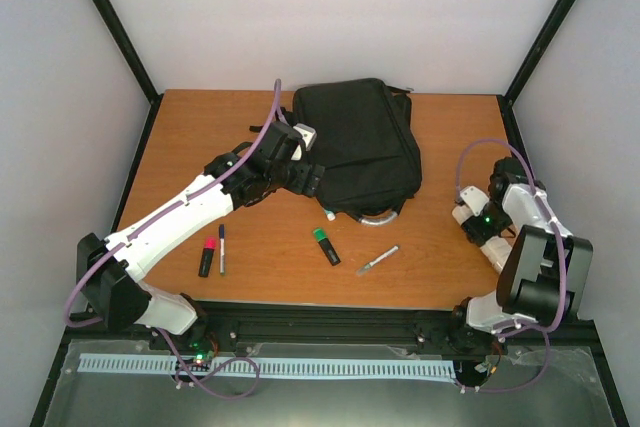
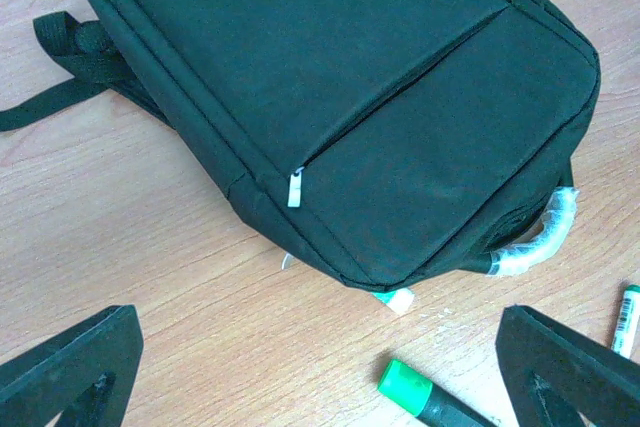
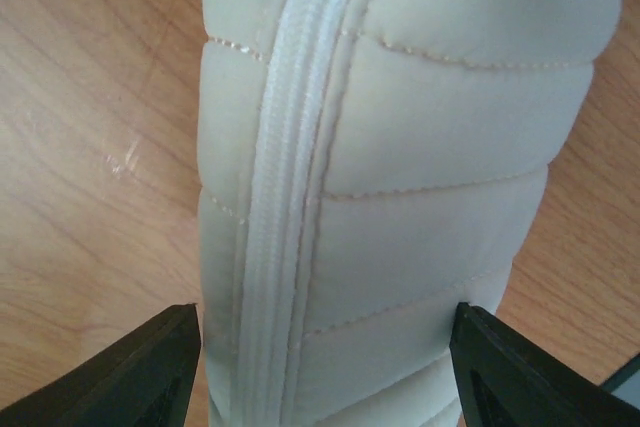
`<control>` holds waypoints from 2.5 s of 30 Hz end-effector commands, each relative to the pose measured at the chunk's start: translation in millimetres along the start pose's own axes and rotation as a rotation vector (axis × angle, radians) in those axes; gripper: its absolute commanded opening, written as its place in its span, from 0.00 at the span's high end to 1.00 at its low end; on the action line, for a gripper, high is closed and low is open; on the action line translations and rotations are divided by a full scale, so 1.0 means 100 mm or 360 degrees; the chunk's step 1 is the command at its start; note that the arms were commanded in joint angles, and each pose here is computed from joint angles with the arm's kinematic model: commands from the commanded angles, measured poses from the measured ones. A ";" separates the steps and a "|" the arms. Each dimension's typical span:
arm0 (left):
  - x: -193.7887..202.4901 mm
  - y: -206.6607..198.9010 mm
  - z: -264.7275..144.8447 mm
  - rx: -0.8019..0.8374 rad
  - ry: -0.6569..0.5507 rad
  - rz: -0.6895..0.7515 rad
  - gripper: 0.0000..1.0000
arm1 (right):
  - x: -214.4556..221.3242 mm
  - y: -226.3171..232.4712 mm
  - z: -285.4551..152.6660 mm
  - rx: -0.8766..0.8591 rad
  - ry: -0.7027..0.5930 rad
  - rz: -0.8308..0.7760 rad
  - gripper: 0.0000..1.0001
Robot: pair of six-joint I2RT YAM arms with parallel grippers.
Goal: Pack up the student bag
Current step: Pick up the stationery from the center of the board.
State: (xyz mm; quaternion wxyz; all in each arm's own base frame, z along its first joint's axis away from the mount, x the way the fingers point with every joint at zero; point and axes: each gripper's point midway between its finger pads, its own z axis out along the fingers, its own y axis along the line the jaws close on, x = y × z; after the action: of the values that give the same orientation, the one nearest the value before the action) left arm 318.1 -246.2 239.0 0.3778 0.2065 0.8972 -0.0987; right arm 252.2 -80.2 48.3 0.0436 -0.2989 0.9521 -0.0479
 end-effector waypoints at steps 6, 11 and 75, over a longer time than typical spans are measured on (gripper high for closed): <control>-0.06 -0.03 -0.03 0.0025 -0.0017 0.0007 0.00 | 0.21 0.15 -0.32 0.0111 -0.0027 -0.0014 0.26; -0.05 -0.05 -0.02 0.0042 -0.0011 0.0006 0.00 | 0.44 0.31 -0.34 0.0164 0.0025 -0.0046 0.27; 0.05 -0.10 0.15 0.0065 0.0081 0.0020 0.00 | 0.18 -0.03 -0.61 0.0130 -0.0249 0.0125 0.79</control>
State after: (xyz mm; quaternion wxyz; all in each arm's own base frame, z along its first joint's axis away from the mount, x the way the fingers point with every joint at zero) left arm 316.8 -257.0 219.0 0.3470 0.2205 0.9050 -0.1094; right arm 253.8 -138.8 95.7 0.1259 -0.2644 0.9356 -0.1972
